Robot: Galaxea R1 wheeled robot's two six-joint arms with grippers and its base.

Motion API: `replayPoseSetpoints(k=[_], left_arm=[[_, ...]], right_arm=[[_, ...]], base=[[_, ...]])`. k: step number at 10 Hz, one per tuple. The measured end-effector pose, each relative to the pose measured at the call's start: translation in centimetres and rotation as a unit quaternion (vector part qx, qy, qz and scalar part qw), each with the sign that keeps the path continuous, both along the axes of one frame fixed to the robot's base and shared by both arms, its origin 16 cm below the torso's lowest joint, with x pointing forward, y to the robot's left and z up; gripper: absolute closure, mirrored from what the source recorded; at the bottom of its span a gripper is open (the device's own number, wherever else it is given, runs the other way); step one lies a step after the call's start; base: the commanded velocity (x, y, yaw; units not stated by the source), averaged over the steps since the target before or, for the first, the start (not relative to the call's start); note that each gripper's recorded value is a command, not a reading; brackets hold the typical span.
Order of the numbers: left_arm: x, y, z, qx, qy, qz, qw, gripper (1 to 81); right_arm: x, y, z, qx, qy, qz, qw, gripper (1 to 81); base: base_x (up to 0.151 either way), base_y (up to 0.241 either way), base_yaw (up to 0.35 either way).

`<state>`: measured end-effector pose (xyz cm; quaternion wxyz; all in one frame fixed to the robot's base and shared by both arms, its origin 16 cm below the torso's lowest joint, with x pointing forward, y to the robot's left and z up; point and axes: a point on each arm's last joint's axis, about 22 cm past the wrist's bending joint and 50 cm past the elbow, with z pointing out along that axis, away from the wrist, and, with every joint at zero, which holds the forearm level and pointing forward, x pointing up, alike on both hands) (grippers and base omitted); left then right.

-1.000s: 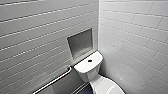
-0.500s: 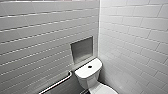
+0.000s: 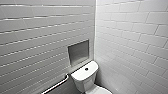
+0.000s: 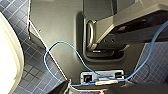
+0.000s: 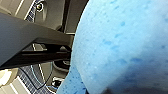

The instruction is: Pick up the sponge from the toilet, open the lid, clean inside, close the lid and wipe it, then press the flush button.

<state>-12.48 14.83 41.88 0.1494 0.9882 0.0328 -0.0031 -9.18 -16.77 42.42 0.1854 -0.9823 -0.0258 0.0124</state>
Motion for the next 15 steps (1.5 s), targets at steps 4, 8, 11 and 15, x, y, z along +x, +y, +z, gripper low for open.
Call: replayPoseSetpoints(k=[4,8,11,15], left_arm=[[1.1,-0.1,-0.1,-0.004,-0.001,-0.029,0.9996,1.0],[0.7,0.4,0.0,-0.001,0.006,-0.030,0.9995,1.0],[0.6,0.9,-0.1,0.002,0.008,-0.031,0.9995,1.0],[0.8,1.2,-0.1,0.004,0.009,-0.013,0.9999,1.0]], right_arm=[[-1.4,-0.4,0.2,-0.007,0.006,-0.028,0.9996,81.1],[-1.8,-1.0,-0.3,-0.014,0.042,-0.011,0.9990,81.1],[-2.8,-1.3,-0.8,-0.032,0.062,-0.010,0.9975,81.1],[-4.4,0.0,-0.5,-0.021,0.080,0.034,0.9960,81.1]], base=[[0.000,0.000,0.000],[0.000,0.000,0.000],[0.000,0.000,0.000],[0.000,0.000,0.000]])
